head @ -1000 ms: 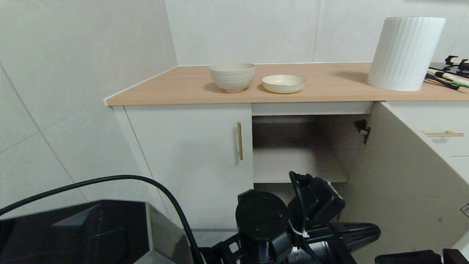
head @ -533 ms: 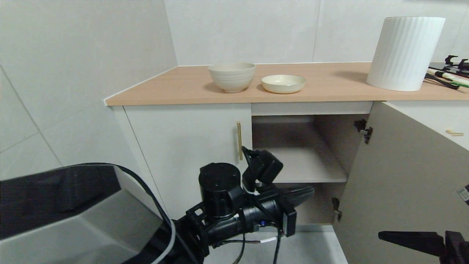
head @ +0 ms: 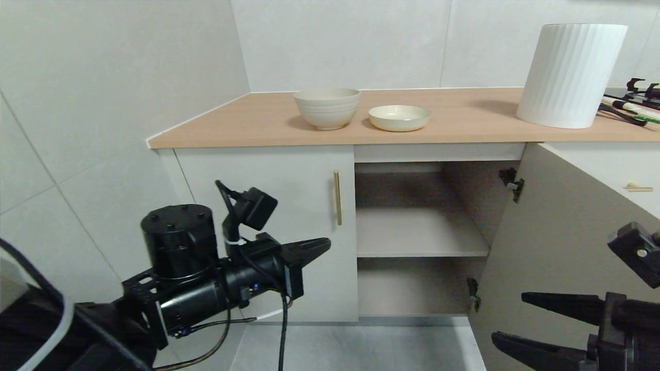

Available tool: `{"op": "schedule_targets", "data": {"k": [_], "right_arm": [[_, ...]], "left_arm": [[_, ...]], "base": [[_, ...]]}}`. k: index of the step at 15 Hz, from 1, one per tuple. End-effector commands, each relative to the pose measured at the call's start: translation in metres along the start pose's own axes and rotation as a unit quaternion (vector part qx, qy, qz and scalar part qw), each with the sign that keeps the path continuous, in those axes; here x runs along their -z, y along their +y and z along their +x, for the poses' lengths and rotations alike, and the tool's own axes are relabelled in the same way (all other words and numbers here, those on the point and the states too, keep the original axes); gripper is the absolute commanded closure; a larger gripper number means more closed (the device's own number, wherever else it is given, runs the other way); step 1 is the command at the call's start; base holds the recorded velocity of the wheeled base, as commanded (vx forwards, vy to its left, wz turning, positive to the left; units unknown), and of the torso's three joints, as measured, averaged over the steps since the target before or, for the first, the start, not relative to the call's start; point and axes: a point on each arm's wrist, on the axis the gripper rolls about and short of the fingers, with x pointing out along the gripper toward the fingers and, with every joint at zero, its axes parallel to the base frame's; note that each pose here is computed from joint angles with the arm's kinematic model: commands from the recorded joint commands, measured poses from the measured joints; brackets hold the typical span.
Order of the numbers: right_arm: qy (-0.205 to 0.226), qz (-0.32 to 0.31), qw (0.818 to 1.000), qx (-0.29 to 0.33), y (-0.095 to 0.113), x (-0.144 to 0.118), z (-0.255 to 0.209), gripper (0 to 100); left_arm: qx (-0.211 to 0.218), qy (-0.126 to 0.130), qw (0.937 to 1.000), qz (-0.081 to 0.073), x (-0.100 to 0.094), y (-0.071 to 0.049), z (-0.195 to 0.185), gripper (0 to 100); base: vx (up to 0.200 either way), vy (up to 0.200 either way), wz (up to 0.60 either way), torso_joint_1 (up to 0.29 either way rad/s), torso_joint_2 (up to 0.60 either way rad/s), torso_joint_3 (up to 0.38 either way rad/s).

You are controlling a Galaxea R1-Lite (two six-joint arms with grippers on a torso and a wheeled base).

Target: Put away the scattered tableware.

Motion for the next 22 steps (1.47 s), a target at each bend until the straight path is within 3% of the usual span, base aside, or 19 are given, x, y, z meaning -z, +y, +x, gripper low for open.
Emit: {"op": "schedule_targets", "data": {"k": [1, 2, 6, 10, 14, 20, 22], "right_arm": [[0.011, 0.002, 1.0, 0.017, -0.001, -0.012, 0.021, 0], [0.01, 0.004, 0.999, 0.036, -0.004, -0.021, 0.033, 0], [-0.009, 0.007, 0.999, 0.05, -0.007, -0.06, 0.068, 0], [0.013, 0.025, 0.996, 0.083, -0.019, -0.09, 0.081, 0], [0.012, 0.02, 0.992, 0.123, -0.014, -0.087, 0.083, 0], [-0.002, 0.032, 0.992, 0.122, -0.012, -0.089, 0.073, 0], [-0.007, 0.031, 0.992, 0.12, -0.011, -0.09, 0.069, 0]], "left_arm": [[-0.049, -0.027, 0.9984, -0.004, -0.015, 0.007, -0.049, 100], [-0.068, -0.023, 0.9974, -0.01, -0.02, 0.009, -0.064, 0], [-0.1, -0.036, 0.9938, -0.032, -0.055, 0.002, -0.101, 0], [-0.119, -0.013, 0.991, -0.061, -0.081, -0.01, -0.128, 0], [-0.118, -0.023, 0.9912, -0.054, -0.085, -0.015, -0.134, 0], [-0.117, -0.023, 0.9913, -0.054, -0.088, -0.013, -0.131, 0], [-0.119, -0.02, 0.9912, -0.056, -0.088, -0.012, -0.129, 0]], "base": [[0.0, 0.0, 0.0, 0.0, 0.0, 0.0], [0.0, 0.0, 0.0, 0.0, 0.0, 0.0], [0.0, 0.0, 0.0, 0.0, 0.0, 0.0], [0.0, 0.0, 0.0, 0.0, 0.0, 0.0], [0.0, 0.0, 0.0, 0.0, 0.0, 0.0], [0.0, 0.0, 0.0, 0.0, 0.0, 0.0], [0.2, 0.0, 0.0, -0.005, 0.0, 0.0]]}}
